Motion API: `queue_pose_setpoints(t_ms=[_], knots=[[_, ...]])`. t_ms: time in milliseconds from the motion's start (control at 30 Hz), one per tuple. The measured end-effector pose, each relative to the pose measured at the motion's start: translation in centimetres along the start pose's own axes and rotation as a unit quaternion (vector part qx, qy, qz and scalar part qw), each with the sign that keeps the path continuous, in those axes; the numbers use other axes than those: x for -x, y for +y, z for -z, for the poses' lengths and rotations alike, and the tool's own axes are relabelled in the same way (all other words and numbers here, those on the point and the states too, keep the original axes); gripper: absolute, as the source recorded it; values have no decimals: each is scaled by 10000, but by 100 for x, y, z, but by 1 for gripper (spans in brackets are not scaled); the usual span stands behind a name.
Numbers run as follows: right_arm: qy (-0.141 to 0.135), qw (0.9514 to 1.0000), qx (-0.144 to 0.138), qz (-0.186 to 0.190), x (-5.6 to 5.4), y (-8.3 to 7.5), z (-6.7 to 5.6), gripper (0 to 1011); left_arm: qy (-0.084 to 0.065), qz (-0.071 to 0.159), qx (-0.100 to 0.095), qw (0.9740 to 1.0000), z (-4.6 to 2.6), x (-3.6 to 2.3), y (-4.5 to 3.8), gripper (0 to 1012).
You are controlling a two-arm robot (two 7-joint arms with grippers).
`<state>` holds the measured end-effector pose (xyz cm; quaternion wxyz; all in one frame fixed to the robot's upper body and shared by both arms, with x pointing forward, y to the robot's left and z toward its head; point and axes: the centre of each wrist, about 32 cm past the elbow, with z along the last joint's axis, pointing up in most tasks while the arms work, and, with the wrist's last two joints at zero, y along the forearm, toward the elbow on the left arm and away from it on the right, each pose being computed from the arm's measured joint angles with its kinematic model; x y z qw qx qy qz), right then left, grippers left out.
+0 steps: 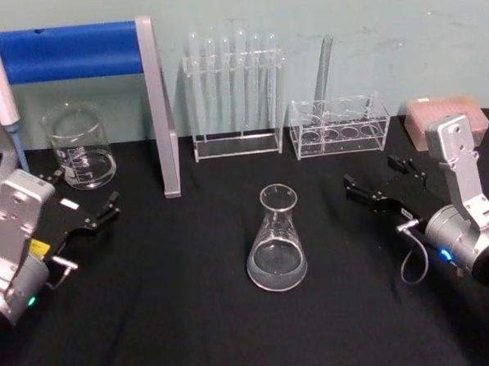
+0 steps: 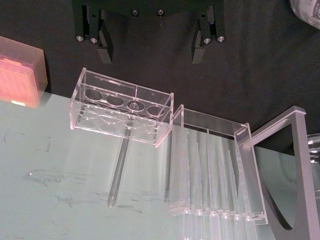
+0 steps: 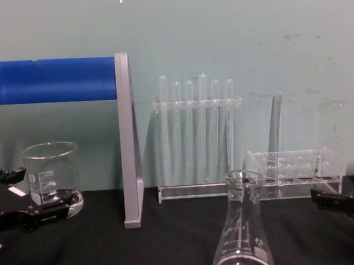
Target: Grasp the erlenmeyer flask with one hand, shake it three times, then place it back.
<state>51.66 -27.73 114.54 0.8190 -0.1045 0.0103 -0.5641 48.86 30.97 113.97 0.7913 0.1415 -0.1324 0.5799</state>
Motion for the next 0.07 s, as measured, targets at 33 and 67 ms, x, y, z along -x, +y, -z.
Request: queue_pose_setpoints(t_ms=[33, 67], knots=[[0, 10000, 0, 0, 0, 0, 0, 1002, 0, 0, 0, 10000, 0, 0, 0, 1001], [0, 10000, 0, 0, 0, 0, 0, 1003, 0, 0, 0, 10000, 0, 0, 0, 1001]])
